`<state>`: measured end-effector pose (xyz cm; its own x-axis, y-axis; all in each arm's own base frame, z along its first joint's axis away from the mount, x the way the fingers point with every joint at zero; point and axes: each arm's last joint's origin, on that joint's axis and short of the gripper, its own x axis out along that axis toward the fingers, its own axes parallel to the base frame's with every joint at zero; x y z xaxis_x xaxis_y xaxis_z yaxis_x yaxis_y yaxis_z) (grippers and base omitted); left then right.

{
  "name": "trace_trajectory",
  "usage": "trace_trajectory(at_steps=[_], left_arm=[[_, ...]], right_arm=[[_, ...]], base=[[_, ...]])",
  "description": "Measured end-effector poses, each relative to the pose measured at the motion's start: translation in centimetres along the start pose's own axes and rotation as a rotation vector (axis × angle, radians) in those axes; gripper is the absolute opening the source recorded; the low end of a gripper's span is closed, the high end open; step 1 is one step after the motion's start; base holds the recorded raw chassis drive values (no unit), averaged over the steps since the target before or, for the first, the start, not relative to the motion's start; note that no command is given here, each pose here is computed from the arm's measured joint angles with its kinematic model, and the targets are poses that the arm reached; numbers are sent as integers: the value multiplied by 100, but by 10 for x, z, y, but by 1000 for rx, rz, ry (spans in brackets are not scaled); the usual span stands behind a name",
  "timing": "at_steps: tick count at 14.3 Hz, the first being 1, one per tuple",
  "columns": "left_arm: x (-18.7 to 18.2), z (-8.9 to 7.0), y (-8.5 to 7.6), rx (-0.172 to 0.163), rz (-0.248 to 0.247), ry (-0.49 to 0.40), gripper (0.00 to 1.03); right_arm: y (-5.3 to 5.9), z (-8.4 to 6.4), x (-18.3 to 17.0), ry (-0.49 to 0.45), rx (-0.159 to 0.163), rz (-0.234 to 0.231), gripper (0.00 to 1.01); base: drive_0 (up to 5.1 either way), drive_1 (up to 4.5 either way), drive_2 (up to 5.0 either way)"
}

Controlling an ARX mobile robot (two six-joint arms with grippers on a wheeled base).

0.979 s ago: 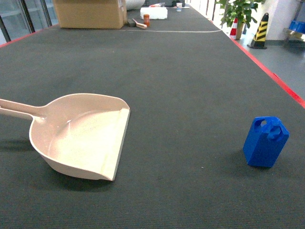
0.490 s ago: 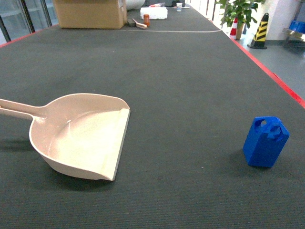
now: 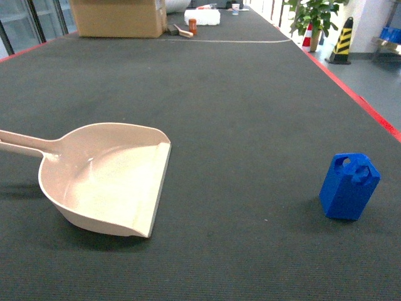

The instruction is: Place part in tray to right shelf

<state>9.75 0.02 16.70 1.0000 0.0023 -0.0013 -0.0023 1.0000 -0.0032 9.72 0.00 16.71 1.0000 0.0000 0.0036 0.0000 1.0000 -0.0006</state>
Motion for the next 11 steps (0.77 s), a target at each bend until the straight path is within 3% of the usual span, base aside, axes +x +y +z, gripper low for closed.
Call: trace_trajectory(at_steps=[2, 3, 4, 6, 7, 9, 11], left_arm=[[0, -2, 0, -1, 5, 38, 98], [3, -4, 0, -20, -3, 149, 98], [10, -3, 2, -64, -17, 189, 98], [30, 12, 5, -211, -80, 182, 98], [48, 17, 10, -327, -113, 188, 98], [82, 11, 25, -550, -103, 231, 98], [117, 0, 42, -707, -47, 247, 98]], right_arm=[[0, 0, 0, 0, 0, 0, 98], [0, 0, 0, 0, 0, 0, 98], [0, 0, 0, 0, 0, 0, 98], [0, 0, 0, 0, 0, 0, 98], [0, 0, 0, 0, 0, 0, 98], [0, 0, 0, 0, 0, 0, 98], [0, 0, 0, 0, 0, 0, 98]], base=[[0, 0, 0], [0, 0, 0], [0, 0, 0], [0, 0, 0], [0, 0, 0], [0, 0, 0], [0, 0, 0]])
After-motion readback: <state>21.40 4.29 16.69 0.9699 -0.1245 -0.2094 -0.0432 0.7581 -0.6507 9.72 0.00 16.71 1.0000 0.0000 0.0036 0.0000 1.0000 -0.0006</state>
